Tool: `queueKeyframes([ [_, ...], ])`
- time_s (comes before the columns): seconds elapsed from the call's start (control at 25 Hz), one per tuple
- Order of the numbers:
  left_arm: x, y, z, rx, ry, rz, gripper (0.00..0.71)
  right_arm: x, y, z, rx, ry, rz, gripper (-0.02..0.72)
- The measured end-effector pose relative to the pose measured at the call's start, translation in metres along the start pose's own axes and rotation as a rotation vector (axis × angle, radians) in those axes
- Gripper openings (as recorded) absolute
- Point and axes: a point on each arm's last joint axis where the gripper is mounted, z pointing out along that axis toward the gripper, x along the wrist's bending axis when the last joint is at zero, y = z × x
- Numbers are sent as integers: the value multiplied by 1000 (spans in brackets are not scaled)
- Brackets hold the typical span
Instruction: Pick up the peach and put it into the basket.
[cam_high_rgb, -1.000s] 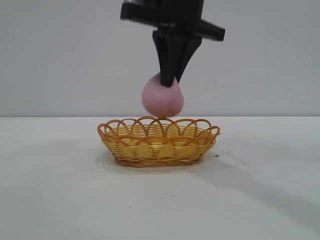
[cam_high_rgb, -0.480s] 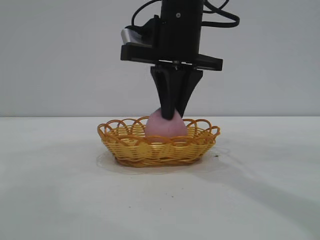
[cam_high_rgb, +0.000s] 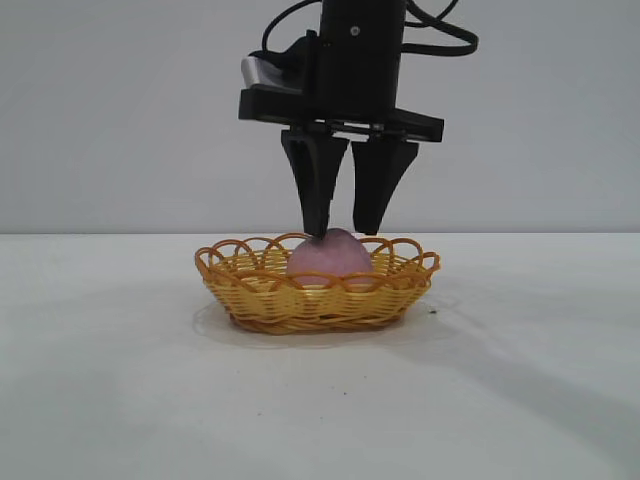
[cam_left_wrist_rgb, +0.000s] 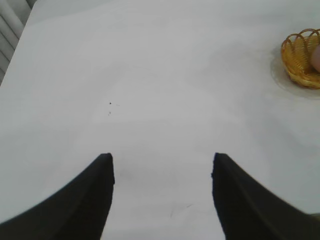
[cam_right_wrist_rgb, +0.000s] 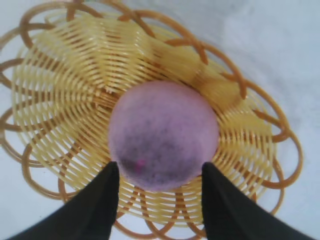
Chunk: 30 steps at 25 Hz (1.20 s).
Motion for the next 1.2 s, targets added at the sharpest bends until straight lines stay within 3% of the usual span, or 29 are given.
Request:
queueKeyframes([
  [0.12, 0, 0, 0, 0, 0, 0, 381, -14, 3, -13, -36, -25, 18, 371],
  [0.64, 0, 0, 0, -1, 0, 0, 381, -144, -9, -51, -126, -167, 249, 362],
  [1.0, 0, 0, 0, -1, 0, 0, 381, -231, -49, -63, -138, -175, 467, 362],
  [1.2, 0, 0, 0, -1, 0, 0, 381, -252, -63, -69, -154, -163, 532, 362],
])
